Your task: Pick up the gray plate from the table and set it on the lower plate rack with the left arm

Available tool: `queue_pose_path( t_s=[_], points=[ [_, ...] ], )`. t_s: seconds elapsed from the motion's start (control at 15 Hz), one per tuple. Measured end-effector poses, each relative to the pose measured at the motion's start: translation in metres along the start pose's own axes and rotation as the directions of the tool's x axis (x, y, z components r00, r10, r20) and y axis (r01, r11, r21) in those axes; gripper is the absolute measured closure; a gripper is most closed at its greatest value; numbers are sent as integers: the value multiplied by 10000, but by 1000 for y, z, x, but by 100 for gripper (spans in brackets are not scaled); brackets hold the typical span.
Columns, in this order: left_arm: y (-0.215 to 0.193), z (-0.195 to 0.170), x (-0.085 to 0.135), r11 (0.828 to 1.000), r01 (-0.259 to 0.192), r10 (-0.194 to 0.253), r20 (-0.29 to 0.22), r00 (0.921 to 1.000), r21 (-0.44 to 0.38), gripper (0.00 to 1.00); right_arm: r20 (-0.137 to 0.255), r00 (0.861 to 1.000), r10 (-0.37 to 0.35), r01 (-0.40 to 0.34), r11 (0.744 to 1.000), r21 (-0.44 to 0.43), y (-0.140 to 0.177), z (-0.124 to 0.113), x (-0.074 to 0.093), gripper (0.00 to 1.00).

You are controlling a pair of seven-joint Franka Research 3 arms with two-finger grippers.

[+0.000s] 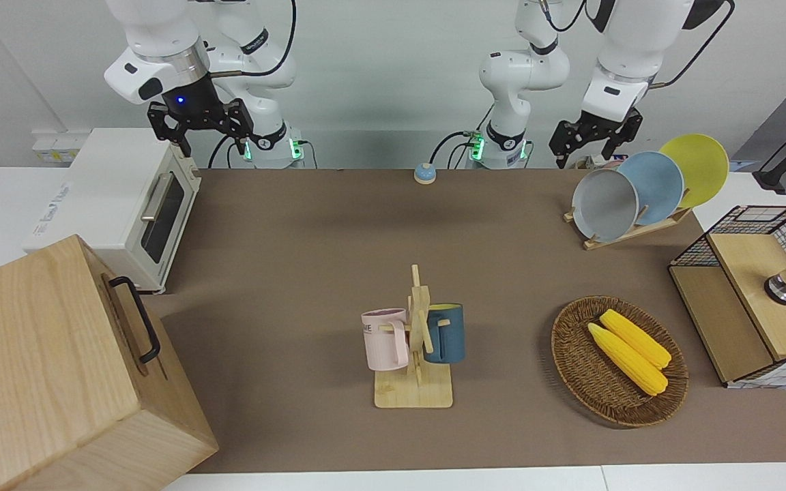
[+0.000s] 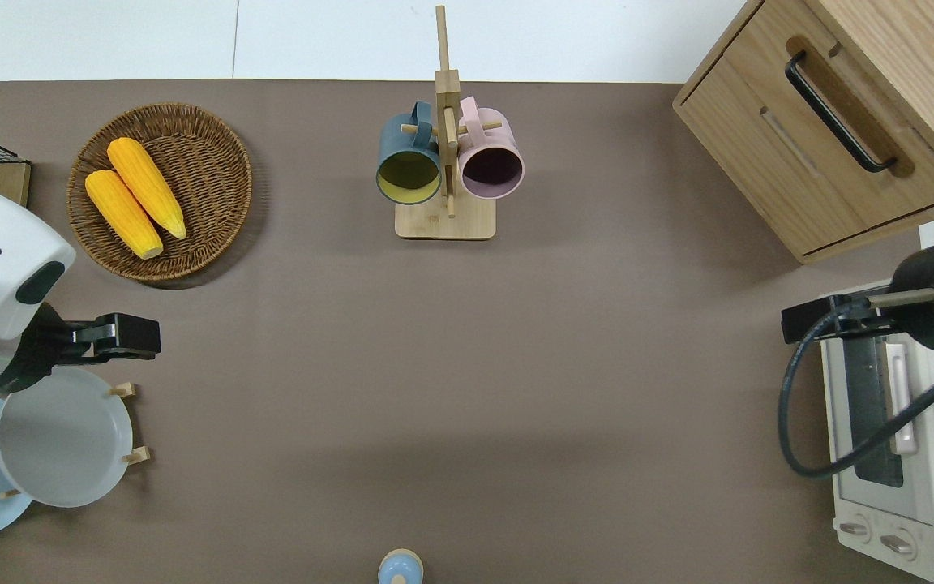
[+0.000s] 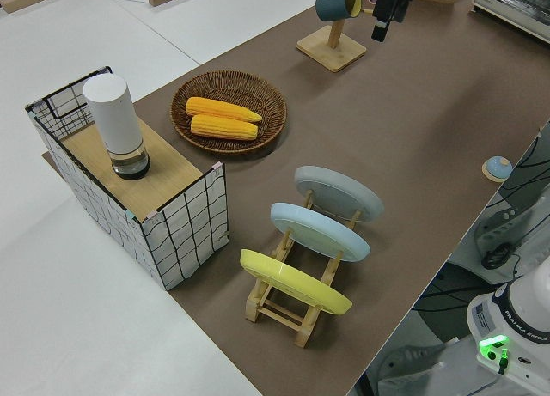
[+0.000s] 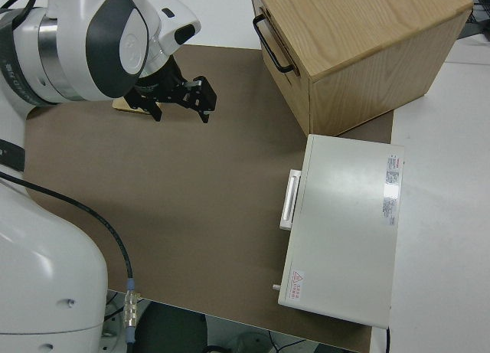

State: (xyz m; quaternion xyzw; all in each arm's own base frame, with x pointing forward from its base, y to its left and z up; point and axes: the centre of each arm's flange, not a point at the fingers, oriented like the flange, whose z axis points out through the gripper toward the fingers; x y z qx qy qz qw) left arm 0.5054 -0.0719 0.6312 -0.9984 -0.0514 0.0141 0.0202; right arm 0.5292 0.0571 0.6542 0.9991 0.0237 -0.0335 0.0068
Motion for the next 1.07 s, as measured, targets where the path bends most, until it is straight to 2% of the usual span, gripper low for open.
queue_pose_path(
  t_s=[0.13, 0.33, 1.07],
  points=[
    [-2, -9, -3, 9978, -415, 423, 128, 9990, -509, 0, 0, 10000, 0, 0, 10000, 0, 0, 0, 0, 1],
    [-13, -20, -7, 9916, -1039, 1057, 192, 9942, -776, 0, 0, 10000, 0, 0, 10000, 0, 0, 0, 0, 1],
    [-12, -24, -9, 9902, -1171, 1186, 161, 9928, -760, 0, 0, 10000, 0, 0, 10000, 0, 0, 0, 0, 1]
  ],
)
